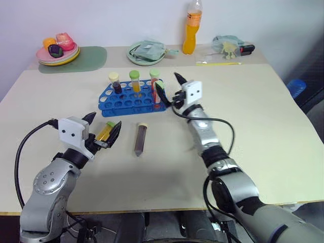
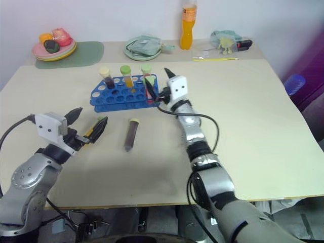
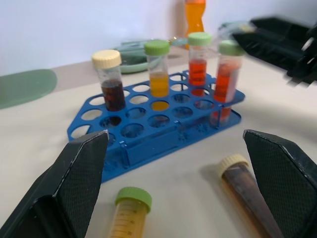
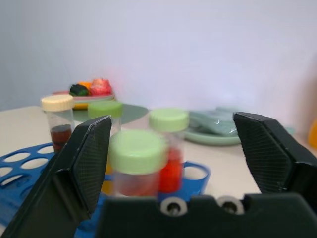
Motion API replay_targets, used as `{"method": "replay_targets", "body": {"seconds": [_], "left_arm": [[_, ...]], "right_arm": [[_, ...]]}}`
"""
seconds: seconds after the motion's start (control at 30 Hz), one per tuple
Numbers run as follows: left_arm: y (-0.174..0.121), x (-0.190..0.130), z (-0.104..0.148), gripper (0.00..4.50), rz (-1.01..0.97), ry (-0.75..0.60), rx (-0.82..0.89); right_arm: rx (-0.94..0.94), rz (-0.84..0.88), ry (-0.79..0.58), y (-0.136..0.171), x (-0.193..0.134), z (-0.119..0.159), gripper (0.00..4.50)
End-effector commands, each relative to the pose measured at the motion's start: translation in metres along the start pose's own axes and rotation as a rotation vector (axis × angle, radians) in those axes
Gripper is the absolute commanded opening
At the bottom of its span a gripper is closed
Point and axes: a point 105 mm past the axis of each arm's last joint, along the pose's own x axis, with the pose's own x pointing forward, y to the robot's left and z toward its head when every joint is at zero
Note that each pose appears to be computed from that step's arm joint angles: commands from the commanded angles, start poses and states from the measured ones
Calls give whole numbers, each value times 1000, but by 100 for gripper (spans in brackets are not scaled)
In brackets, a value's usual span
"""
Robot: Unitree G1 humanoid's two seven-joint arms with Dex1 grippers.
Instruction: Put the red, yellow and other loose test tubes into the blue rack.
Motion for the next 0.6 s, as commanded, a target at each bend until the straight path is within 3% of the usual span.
{"method": "replay_targets", "body": {"seconds": [0.03,0.13,0.33,0.6], "left_arm": [[-7,3,9,450,-16,47,46],[-17,14,5,450,-34,154,48],[-36,32,5,450,-67,280,18],[-47,51,-2,450,11,482,80]], "right_arm": [[-28,134,-18,1,-11,24,432],[-54,285,45,2,-32,30,432],[-88,679,205,30,-81,34,432],[-89,784,238,42,-89,37,432]]}}
